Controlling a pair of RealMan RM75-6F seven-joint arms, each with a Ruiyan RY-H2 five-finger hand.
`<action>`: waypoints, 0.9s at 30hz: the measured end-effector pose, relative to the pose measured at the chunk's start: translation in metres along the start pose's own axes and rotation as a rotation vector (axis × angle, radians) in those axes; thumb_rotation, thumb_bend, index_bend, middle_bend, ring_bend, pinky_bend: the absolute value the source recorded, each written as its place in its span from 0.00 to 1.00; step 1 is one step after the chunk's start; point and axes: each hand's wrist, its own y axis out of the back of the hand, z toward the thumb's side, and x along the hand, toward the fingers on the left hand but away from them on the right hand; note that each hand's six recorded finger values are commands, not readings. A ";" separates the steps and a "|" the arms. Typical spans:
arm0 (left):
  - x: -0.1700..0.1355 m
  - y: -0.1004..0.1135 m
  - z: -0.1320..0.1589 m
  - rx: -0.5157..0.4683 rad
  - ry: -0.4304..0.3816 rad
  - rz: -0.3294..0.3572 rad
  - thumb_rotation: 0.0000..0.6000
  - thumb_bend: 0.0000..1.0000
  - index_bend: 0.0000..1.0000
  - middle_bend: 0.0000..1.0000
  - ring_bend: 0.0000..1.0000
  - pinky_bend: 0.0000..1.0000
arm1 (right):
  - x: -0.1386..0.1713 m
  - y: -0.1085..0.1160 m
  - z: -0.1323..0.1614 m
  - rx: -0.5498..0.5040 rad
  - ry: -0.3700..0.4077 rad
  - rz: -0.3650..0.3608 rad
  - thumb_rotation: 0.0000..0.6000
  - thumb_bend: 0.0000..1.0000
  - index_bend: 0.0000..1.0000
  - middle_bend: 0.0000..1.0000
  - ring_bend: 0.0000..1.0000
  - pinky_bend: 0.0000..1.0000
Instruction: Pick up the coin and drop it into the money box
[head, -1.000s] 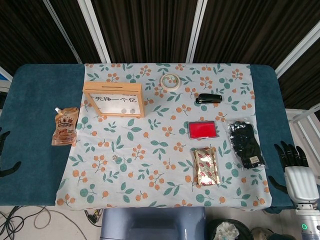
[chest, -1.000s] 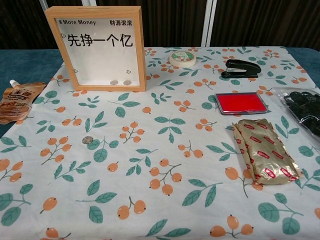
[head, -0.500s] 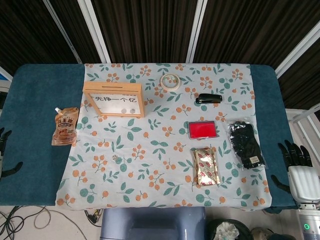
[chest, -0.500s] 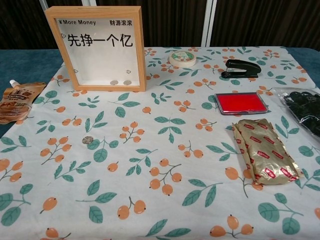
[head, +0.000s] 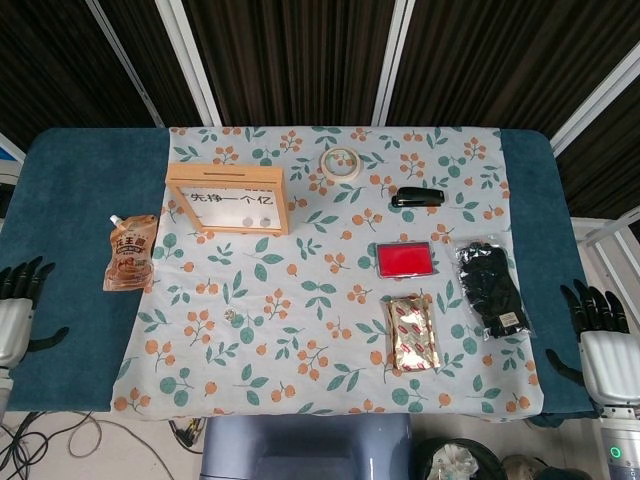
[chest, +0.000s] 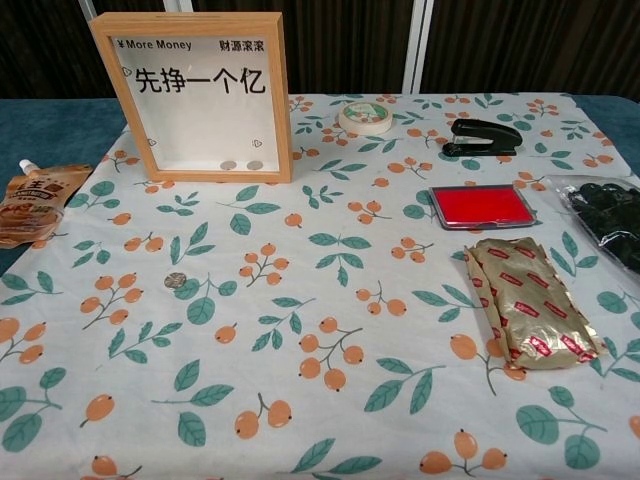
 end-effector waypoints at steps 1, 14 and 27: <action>0.006 0.002 0.009 0.007 -0.031 -0.003 1.00 0.14 0.09 0.00 0.00 0.00 | 0.000 -0.001 0.000 0.000 -0.001 0.005 1.00 0.30 0.00 0.00 0.00 0.00; 0.093 -0.005 0.130 0.044 -0.317 -0.168 1.00 0.14 0.19 0.00 0.00 0.00 | -0.001 -0.001 0.000 0.007 -0.002 0.000 1.00 0.30 0.00 0.00 0.00 0.00; 0.105 -0.047 0.207 0.074 -0.387 -0.257 1.00 0.14 0.26 0.00 0.00 0.00 | -0.002 0.002 -0.001 -0.012 -0.009 -0.008 1.00 0.30 0.00 0.00 0.00 0.00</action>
